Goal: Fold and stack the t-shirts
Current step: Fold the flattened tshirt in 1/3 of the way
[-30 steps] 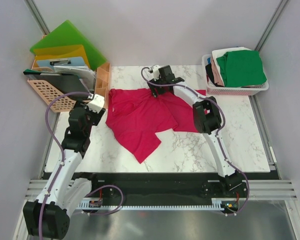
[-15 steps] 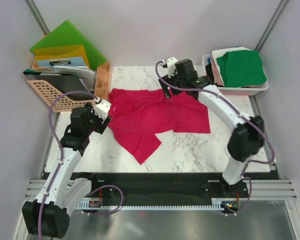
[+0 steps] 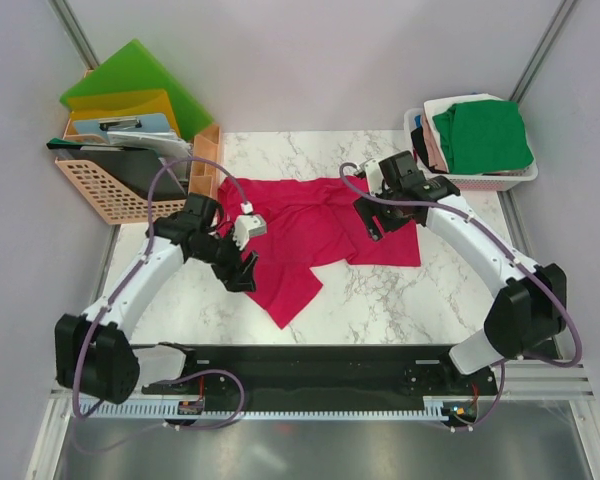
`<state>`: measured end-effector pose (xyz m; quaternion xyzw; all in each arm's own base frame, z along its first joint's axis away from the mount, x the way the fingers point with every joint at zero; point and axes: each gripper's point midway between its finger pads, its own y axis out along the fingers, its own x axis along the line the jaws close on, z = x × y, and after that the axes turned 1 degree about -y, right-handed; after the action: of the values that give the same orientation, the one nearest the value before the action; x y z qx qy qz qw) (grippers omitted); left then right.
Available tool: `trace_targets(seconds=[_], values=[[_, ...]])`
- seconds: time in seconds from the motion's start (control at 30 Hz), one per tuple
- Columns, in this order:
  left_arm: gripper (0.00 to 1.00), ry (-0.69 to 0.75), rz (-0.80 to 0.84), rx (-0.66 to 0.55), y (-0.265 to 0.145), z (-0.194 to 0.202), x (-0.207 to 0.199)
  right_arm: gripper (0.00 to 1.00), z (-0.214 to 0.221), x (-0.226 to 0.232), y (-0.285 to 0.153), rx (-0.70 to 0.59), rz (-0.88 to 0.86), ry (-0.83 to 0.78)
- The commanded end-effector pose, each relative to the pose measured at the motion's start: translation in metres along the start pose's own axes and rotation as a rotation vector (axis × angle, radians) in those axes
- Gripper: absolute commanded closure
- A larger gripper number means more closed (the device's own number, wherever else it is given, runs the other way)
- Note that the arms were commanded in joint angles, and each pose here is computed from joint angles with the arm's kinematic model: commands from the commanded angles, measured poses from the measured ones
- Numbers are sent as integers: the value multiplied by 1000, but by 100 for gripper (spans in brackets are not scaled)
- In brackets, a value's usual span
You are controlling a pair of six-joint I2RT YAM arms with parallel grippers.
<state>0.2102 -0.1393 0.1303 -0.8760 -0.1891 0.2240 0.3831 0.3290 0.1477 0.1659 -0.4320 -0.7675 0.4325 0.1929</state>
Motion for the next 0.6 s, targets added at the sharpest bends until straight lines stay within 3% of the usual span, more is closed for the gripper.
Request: trace_targets(seconds=[0.0, 0.17, 0.23, 0.33, 0.5, 0.57], values=[[21, -65, 256, 16, 8, -12, -51, 23, 18, -7, 17, 76, 1, 18], [22, -22, 282, 70, 32, -14, -62, 24, 38, -43, 34, 127, 18, 106], [22, 21, 127, 110, 42, -7, -43, 24, 44, -55, 38, 148, 6, 153], [21, 173, -78, 65, 52, -13, -33, 24, 63, -71, 50, 212, -13, 203], [21, 345, -200, -62, 54, -34, -46, 24, 70, -75, 61, 233, -53, 262], [21, 414, -287, -30, 60, -22, -41, 24, 69, -72, 64, 233, -77, 277]])
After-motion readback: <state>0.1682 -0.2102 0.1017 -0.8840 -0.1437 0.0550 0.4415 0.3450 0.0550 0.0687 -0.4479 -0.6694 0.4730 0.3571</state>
